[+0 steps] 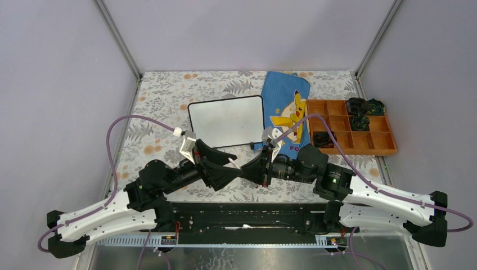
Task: Write a sentence on the whiteboard
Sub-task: Adjust the whiteboard marker.
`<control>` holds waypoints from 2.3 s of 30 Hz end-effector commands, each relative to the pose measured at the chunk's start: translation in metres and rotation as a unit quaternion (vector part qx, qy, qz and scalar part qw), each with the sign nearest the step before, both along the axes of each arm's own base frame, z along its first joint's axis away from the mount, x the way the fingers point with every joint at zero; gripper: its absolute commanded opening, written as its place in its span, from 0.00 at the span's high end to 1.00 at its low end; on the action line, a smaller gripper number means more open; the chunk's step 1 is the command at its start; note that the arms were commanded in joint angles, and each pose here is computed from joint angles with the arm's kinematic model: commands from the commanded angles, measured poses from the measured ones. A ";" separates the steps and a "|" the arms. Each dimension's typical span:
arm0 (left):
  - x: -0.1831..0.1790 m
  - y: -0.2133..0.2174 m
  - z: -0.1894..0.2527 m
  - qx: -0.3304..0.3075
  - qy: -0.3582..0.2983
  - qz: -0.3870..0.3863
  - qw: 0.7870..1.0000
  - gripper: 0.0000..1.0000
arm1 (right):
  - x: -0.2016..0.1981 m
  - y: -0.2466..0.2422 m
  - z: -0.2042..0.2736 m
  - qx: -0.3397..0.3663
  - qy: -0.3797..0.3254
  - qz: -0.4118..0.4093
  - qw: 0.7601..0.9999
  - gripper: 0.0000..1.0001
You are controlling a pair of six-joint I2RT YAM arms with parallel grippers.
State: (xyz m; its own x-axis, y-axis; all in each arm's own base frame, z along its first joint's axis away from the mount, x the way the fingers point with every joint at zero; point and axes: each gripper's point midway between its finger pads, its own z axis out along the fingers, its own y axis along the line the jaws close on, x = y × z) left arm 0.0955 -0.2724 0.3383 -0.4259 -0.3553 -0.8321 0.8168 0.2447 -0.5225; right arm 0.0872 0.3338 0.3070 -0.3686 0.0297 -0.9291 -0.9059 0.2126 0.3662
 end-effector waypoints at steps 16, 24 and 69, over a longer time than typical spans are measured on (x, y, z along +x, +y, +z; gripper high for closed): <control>-0.013 -0.004 0.038 -0.075 -0.008 -0.040 0.996 0.49 | -0.010 -0.004 0.043 0.068 -0.020 0.022 0.997 1.00; -0.012 -0.005 0.034 -0.077 0.001 -0.037 0.996 0.71 | -0.010 -0.007 0.042 0.068 -0.019 0.020 0.997 1.00; 0.006 0.014 0.054 -0.179 0.044 0.015 0.983 1.00 | -0.012 -0.015 0.048 0.102 -0.002 0.011 0.995 0.46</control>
